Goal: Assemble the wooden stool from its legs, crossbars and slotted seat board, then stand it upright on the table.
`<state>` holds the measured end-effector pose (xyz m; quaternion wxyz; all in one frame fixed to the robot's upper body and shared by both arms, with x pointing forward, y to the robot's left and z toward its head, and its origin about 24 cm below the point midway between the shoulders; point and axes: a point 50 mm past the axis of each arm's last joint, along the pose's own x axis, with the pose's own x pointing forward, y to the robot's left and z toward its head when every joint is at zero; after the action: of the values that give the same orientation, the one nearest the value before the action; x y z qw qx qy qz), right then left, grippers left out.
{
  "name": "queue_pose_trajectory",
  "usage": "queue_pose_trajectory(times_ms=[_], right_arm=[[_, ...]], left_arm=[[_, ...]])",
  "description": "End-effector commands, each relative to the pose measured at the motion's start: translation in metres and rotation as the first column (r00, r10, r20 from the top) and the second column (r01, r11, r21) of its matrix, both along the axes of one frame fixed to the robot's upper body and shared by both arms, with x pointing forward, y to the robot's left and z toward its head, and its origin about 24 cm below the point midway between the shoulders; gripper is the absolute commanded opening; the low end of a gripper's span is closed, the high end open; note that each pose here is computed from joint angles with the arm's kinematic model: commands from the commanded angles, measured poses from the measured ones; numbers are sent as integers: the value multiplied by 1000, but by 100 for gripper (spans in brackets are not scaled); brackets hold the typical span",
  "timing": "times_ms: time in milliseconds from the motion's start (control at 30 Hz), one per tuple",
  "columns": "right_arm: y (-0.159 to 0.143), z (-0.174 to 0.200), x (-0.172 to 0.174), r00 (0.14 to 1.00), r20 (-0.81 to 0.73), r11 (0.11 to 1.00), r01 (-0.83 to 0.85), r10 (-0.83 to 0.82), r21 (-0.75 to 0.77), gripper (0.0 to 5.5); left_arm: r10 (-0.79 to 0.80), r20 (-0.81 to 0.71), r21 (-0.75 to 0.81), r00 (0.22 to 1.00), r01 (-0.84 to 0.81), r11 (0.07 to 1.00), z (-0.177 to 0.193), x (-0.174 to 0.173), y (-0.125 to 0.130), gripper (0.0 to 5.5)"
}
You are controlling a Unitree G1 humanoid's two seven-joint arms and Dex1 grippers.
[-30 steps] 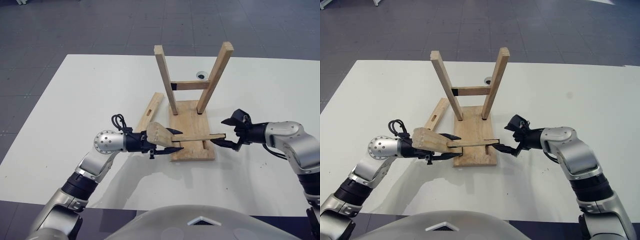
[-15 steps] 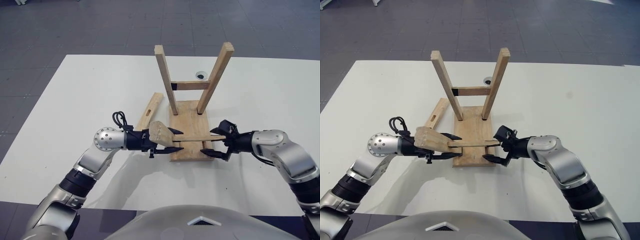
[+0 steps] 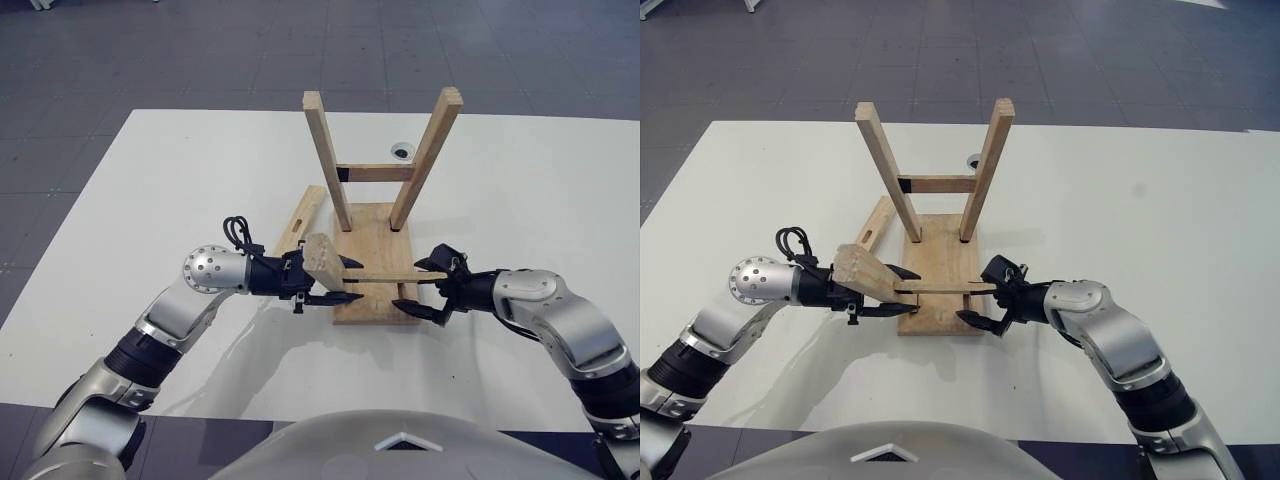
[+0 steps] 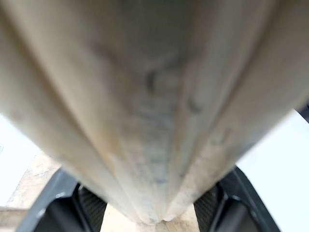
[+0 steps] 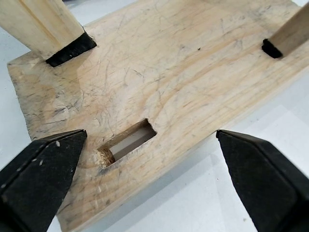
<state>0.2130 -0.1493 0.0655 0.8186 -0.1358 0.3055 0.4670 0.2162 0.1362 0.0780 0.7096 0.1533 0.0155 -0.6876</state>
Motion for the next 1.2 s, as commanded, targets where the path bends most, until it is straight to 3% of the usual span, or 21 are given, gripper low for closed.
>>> queue_pose_trajectory(times_ms=[33,133,267,567,767,800,1133,1200], right_arm=[[-3,-3,0,999,-25,999,41,-42,-36,494],[-3,-2,1,999,-22,998,42,-43,-35,494],[-4,-1,3,998,-10,998,61,-62,-32,494],[-8,1,10,996,11,996,86,-86,-34,494],[-9,0,11,996,9,995,89,-88,-38,494],[-9,0,11,996,10,995,89,-88,-39,494],[-9,0,10,996,8,996,85,-84,-42,494],[-9,-1,10,997,5,996,82,-82,-43,494]], left_arm=[[126,-500,559,857,208,803,-143,-107,48,205],[107,-486,561,867,216,799,-143,-106,49,205],[71,-395,500,916,149,853,-124,-80,44,205],[1,-118,262,993,30,965,-65,-33,6,205],[-11,-72,190,997,25,981,-48,-27,-6,205],[-7,-70,184,997,20,983,-48,-27,-6,243],[49,-26,171,998,-44,984,-42,-19,-6,406],[49,-26,174,998,-44,984,-41,-19,-5,406]])
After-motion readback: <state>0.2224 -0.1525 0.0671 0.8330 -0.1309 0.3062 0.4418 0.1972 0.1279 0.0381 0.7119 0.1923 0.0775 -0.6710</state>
